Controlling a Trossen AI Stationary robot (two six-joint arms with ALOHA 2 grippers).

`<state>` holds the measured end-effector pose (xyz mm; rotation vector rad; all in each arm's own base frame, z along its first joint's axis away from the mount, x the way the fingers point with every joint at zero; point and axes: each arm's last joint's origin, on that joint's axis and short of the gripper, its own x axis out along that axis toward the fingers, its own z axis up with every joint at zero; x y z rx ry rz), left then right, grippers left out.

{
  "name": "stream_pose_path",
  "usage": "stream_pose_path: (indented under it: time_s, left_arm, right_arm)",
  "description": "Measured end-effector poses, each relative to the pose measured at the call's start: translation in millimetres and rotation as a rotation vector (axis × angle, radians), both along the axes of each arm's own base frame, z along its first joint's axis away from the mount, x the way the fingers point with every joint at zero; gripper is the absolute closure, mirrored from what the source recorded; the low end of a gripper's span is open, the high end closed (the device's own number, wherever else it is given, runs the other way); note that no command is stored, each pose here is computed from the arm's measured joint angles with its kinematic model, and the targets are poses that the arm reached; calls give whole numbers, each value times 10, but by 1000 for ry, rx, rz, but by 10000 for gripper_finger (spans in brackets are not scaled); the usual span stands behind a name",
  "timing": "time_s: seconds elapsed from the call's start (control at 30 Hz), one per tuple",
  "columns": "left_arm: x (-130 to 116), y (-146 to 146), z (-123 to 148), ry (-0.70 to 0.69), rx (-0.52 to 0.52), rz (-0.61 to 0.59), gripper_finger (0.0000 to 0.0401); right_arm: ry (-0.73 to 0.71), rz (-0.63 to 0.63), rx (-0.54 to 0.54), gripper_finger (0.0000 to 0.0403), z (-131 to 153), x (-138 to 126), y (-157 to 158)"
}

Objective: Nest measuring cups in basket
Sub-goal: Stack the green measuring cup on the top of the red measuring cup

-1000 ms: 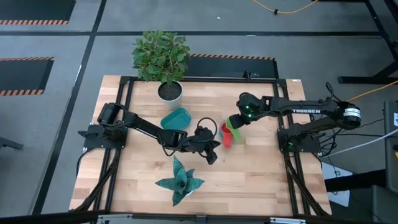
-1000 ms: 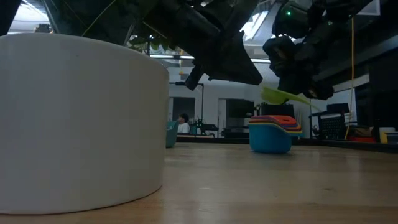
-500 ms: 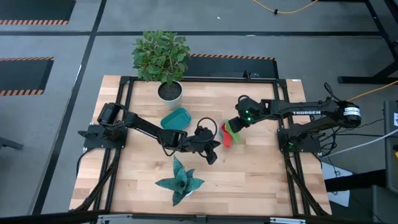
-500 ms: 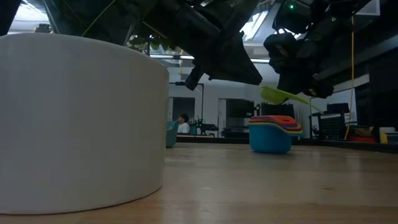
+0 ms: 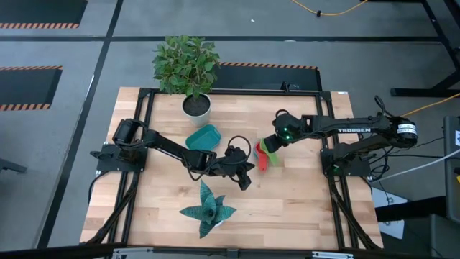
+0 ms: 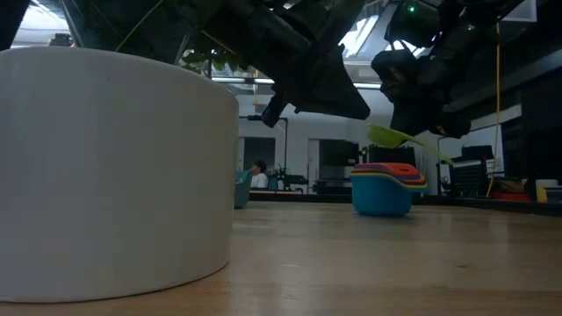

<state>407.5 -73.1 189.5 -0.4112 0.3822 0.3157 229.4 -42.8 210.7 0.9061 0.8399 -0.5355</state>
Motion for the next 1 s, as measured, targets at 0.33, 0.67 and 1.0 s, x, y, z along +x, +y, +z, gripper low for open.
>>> stream_pose_path:
  time_s: [0.33,0.67,1.0]
  left_arm:
    - [0,-5,-2,0,-2,-1,387]
    - [0,-5,-3,0,-2,-1,387]
    - [-3,-25,-3,-1,-9,-6,400]
  right_arm:
    - [-1,2,5,329,0,0,2]
    - [3,30,-14,323,-1,-1,2]
    - [-82,199,-88,323,216,-156,28]
